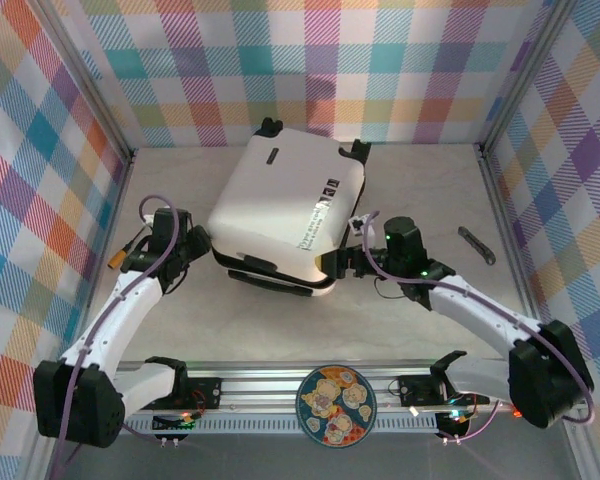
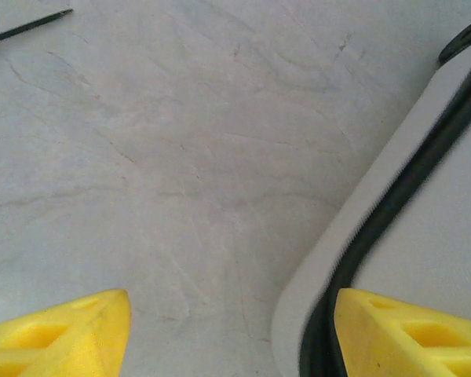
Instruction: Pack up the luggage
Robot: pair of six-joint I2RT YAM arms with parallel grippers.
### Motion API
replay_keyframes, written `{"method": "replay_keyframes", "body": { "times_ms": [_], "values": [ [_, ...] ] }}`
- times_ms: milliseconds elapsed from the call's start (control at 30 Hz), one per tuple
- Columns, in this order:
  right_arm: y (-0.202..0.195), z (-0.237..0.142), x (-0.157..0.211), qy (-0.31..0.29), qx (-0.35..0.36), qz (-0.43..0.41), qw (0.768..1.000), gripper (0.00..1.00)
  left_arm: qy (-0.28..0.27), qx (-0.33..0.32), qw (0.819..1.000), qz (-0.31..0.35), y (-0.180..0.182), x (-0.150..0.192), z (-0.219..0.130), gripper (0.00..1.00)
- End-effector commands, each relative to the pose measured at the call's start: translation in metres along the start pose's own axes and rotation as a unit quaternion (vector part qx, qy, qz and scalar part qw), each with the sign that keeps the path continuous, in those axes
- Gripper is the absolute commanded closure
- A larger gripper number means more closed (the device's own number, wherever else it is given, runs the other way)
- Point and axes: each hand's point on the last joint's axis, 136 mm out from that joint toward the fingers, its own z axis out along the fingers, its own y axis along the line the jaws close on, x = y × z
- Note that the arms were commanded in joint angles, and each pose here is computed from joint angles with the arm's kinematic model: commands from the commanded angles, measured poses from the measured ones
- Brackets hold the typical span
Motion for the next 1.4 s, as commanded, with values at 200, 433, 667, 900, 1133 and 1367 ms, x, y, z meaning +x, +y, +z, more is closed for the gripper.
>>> {"method": "replay_keyframes", "body": {
  "times_ms": [200,433,667,900,1133,1367],
  "values": [
    [0.04,-0.041,-0.058,-0.047,0.0,-0.068,0.997,0.01,-0.007,0.051,0.999,-0.004,-0.007,0.014,-0.049,0.3],
    [-0.021,-0.083,-0.146,-0.107,0.119,-0.063,0.985,0.01,0.02,0.084,0.996,0.0,-0.009,0.042,-0.064,0.3],
    [-0.102,-0.067,-0.221,-0.104,0.166,0.014,0.981,0.01,0.068,0.138,0.988,-0.021,-0.023,0.082,-0.052,0.31],
    [-0.172,-0.038,-0.246,-0.103,0.137,0.117,0.978,0.01,0.118,0.174,0.977,-0.027,-0.039,0.125,-0.036,0.33],
    [-0.19,-0.014,-0.257,-0.106,0.065,0.162,0.979,0.01,0.121,0.226,0.966,-0.04,-0.063,0.141,-0.03,0.32],
    [-0.192,-0.006,-0.256,-0.1,0.034,0.172,0.979,0.0,0.124,0.224,0.966,-0.047,-0.073,0.147,-0.012,0.31]
  ]
}}
